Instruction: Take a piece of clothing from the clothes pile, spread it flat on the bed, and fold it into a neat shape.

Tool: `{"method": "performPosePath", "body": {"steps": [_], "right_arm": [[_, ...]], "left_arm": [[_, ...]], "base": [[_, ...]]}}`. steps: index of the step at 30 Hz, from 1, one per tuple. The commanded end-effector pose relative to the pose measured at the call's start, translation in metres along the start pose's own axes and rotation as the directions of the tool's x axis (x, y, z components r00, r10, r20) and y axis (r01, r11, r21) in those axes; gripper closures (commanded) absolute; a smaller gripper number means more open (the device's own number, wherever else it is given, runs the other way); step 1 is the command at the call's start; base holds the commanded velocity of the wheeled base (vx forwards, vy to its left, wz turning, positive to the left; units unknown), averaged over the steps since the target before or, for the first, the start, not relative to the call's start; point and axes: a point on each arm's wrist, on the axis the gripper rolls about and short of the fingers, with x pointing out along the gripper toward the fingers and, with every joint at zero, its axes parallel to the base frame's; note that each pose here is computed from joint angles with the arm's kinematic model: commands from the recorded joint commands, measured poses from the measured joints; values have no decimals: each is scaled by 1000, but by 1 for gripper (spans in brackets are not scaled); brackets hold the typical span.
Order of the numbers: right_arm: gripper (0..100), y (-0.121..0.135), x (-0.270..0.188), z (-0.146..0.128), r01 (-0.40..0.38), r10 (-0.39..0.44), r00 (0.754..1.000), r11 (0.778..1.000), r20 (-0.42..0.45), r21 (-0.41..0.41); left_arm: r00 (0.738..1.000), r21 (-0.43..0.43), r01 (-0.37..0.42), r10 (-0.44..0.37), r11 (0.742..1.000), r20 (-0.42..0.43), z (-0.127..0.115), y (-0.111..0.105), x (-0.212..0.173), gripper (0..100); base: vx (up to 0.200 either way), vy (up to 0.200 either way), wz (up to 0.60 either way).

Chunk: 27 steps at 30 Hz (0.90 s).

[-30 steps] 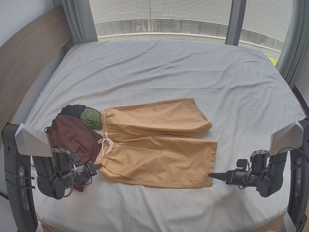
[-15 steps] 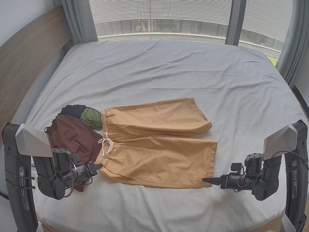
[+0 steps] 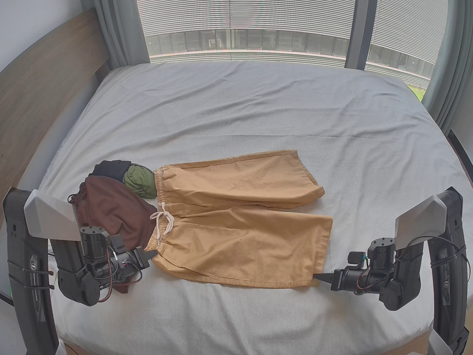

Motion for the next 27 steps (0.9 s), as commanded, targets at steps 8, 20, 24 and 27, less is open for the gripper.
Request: {"method": "performPosePath", "body": {"steps": [8, 20, 24, 27], "right_arm": [[100, 2, -26, 7, 30, -31, 999, 999, 29, 24], [100, 8, -51, 1, 60, -60, 998, 996, 5, 60], [100, 8, -54, -5, 70, -69, 997, 995, -18, 77], [100, 7, -57, -8, 79, -78, 997, 995, -30, 64]], "left_arm": [[999, -16, -4, 4, 1000, -34, -6, -4, -14, 100], [993, -50, -18, 12, 999, -116, -20, -9, -44, 100], [991, -35, -27, 22, 999, -135, -25, -8, -48, 100], [989, -18, -29, 26, 999, -147, -27, -8, -49, 100]], "base": [[0, 0, 0], [0, 0, 0], [0, 0, 0], [0, 0, 0]]}}
